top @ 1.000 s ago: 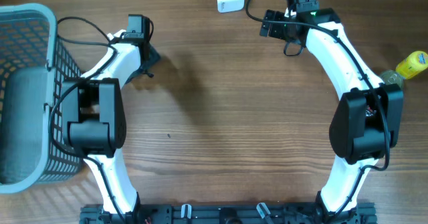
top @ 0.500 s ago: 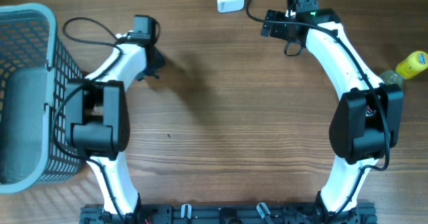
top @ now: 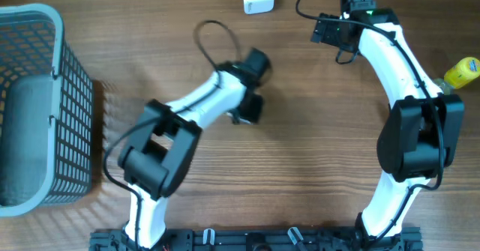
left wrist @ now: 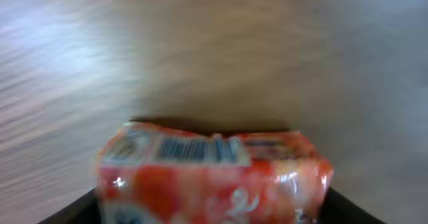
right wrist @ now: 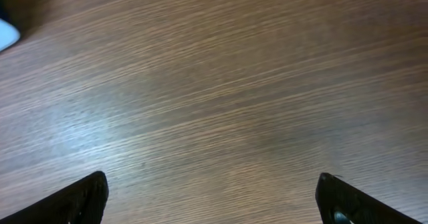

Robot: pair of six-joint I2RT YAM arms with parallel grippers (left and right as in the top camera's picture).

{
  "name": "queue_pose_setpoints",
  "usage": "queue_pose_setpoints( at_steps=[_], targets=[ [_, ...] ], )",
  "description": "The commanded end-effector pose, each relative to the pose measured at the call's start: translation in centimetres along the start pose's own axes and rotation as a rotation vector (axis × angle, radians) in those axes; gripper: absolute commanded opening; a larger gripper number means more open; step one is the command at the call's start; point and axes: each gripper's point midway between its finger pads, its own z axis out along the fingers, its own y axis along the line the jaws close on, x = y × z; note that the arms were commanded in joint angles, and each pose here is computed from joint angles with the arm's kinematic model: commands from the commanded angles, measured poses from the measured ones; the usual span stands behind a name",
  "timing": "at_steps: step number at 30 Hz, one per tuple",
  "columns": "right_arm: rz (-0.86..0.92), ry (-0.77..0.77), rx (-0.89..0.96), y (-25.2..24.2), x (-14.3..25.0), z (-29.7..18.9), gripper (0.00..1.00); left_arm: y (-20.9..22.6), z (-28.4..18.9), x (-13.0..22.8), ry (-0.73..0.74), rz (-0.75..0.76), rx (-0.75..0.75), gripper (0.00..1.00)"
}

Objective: Scan the item barcode

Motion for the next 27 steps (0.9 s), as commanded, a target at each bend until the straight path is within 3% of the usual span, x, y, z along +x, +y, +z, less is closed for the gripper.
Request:
queue_pose_setpoints(
  at_steps=[1, 3, 7, 15, 20, 22, 24, 27],
  targets=[
    [0.024, 0.007, 0.015, -1.9, -0.4, 0.2, 1.0, -3.5, 1.7, 2.5, 0.054, 0.241, 0.011, 1.0],
    [0.02, 0.006, 0.024, -2.9, -0.7, 0.3, 1.0, -2.4, 1.4, 1.9, 0.02, 0.267, -0.118, 1.0],
    [0.035, 0.005, 0.033, -3.8, -0.9, 0.4, 1.0, 0.1, -1.6, -0.6, -0.117, 0.166, -0.28, 1.0],
    [0.075, 0.031, 0.038, -4.1, -0.4, 0.4, 1.0, 0.3, -15.1, -4.6, -0.486, 0.068, -0.189, 1.0],
    [0.017, 0.15, -0.175, -0.5, 2.0, -0.1, 1.0, 1.7, -26.7, -3.3, -0.742, 0.012, -0.065, 1.0],
    [0.143, 0.224, -0.208, 0.2, 3.3, -0.5, 1.0, 3.4, -29.4, -2.7, -0.807, -0.04, -0.065, 1.0],
    [0.381, 0.364, -0.124, -0.5, 6.2, -1.1, 1.0, 6.5, -32.0, -1.7, -0.868, -0.144, -0.074, 1.0],
    [0.537, 0.521, -0.001, -0.8, 10.3, -2.6, 1.0, 10.2, -33.0, -0.2, -0.874, -0.295, -0.094, 1.0]
  ],
)
